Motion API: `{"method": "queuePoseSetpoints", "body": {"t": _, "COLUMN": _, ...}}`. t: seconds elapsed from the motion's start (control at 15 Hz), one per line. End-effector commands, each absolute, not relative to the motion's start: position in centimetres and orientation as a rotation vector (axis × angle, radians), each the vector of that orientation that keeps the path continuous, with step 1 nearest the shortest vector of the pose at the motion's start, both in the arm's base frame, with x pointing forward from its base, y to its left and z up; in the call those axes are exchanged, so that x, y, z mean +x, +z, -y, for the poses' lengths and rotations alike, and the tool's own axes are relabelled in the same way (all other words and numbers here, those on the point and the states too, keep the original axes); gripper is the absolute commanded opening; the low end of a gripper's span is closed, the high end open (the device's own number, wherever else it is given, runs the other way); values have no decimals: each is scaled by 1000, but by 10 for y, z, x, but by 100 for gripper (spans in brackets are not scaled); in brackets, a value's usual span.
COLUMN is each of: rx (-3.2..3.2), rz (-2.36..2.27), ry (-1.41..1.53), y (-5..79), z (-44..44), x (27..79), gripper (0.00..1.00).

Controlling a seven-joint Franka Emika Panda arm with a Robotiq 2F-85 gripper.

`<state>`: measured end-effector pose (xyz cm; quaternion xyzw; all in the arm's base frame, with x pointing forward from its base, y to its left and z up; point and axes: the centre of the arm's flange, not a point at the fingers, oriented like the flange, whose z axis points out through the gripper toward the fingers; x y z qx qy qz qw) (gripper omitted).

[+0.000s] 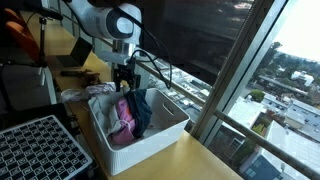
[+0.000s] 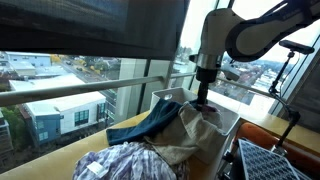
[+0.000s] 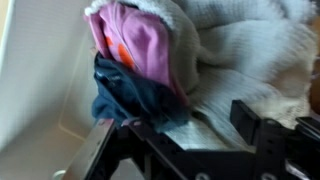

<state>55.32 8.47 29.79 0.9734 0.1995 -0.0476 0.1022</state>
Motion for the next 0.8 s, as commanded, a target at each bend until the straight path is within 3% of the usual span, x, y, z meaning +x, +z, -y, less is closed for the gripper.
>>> {"method": "queuePoseSetpoints", "body": {"t": 0.0, "rx": 2745, "rz": -782, "ry": -48, "y": 332, "z": -182, "x": 532, "gripper": 100}}
{"method": "queuePoseSetpoints", "body": {"t": 0.4, "rx": 2555, "rz": -1068, "ry": 12, "y": 375, "z": -314, "x": 505, "gripper": 100}}
{"method": "queuePoseSetpoints", "body": {"t": 0.73, "rx": 2349, "rz": -1413, "ry": -9, "y": 391, "z": -372, "x": 499, "gripper": 100}}
